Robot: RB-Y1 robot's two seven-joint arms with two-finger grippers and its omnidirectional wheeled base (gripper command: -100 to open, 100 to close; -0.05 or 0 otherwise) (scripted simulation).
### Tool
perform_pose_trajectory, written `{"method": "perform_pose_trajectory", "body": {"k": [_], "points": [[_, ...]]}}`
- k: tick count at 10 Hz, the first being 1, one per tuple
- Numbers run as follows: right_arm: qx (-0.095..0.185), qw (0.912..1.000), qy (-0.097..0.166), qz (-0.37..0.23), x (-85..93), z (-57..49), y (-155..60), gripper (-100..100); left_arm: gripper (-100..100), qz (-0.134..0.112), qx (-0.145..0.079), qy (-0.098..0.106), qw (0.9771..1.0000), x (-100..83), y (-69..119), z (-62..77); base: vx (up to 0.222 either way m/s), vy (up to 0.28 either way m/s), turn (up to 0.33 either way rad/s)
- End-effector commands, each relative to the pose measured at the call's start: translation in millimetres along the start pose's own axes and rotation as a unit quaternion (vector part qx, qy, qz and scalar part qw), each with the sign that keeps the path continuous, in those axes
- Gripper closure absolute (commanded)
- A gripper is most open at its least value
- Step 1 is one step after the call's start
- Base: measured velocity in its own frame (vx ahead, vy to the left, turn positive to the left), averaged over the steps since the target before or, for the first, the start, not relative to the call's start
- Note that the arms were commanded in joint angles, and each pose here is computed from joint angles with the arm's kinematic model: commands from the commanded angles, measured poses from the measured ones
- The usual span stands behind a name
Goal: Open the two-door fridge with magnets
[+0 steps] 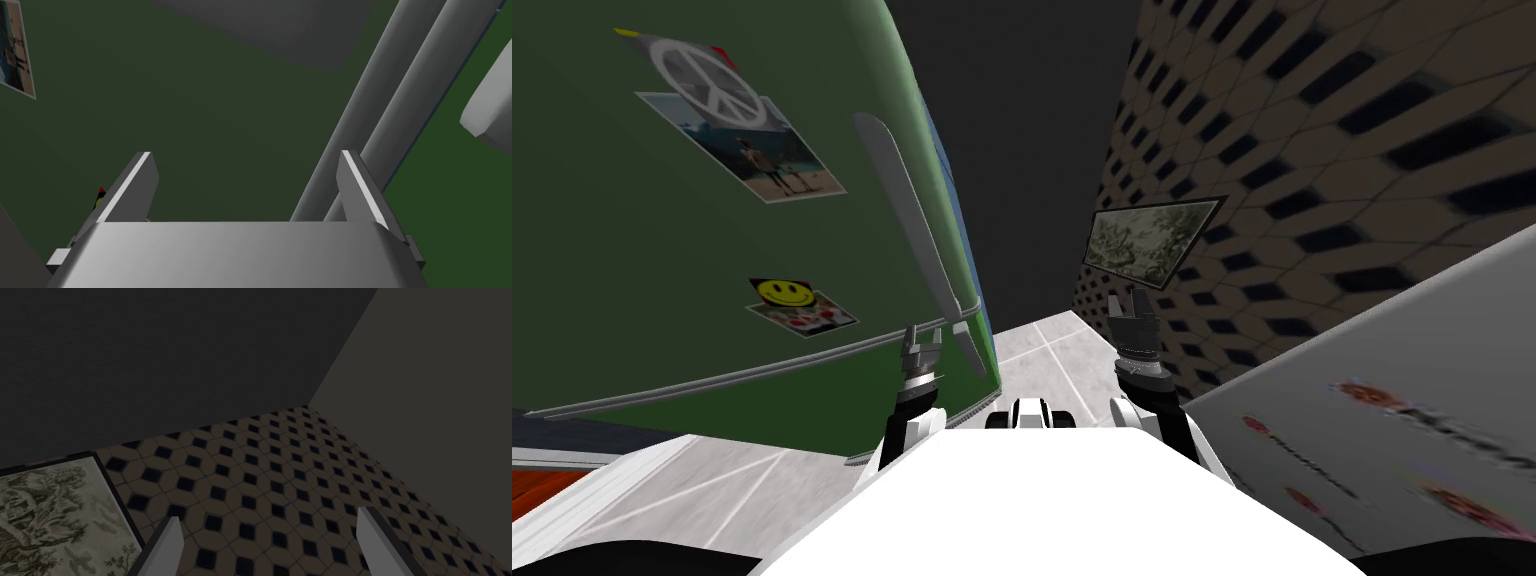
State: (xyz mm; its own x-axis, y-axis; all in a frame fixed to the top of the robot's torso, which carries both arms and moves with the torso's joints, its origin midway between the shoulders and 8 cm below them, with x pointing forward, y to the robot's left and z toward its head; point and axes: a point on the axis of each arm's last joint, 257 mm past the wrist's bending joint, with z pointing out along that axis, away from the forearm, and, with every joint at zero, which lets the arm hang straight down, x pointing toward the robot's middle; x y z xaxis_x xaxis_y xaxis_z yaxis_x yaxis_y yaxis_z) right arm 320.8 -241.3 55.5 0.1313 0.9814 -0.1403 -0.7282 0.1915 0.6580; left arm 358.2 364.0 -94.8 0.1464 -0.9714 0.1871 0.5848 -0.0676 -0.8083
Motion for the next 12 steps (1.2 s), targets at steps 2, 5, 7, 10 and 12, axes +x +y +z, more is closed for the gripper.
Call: {"method": "perform_pose_trajectory", "body": {"k": [2, 5, 7, 10, 12], "points": [[0.0, 1.0, 0.0, 0.0, 0.0, 0.0, 0, 0, -100, -0.027, 0.004, -0.04, 0.9988, -18.7, 8.3, -10.5, 0.094, -0.182, 0.051], [0.0, 1.0, 0.0, 0.0, 0.0, 0.0, 0, 0, -100, -0.048, 0.008, -0.074, 0.9961, -26.6, 14.1, -20.1, 0.061, -0.113, 0.051], [0.0, 1.0, 0.0, 0.0, 0.0, 0.0, 0, 0, -100, -0.042, 0.014, -0.068, 0.9967, -26.9, 1.9, -14.1, 0.016, -0.023, 0.008], [0.0, 1.0, 0.0, 0.0, 0.0, 0.0, 0, 0, -100, -0.041, 0.014, -0.067, 0.9968, -27.2, -10.4, -6.8, 0.057, 0.007, 0.011], [0.0, 1.0, 0.0, 0.0, 0.0, 0.0, 0, 0, 100, -0.041, 0.014, -0.068, 0.9967, -27.1, -2.2, -11.6, -0.009, -0.001, -0.006]]}}
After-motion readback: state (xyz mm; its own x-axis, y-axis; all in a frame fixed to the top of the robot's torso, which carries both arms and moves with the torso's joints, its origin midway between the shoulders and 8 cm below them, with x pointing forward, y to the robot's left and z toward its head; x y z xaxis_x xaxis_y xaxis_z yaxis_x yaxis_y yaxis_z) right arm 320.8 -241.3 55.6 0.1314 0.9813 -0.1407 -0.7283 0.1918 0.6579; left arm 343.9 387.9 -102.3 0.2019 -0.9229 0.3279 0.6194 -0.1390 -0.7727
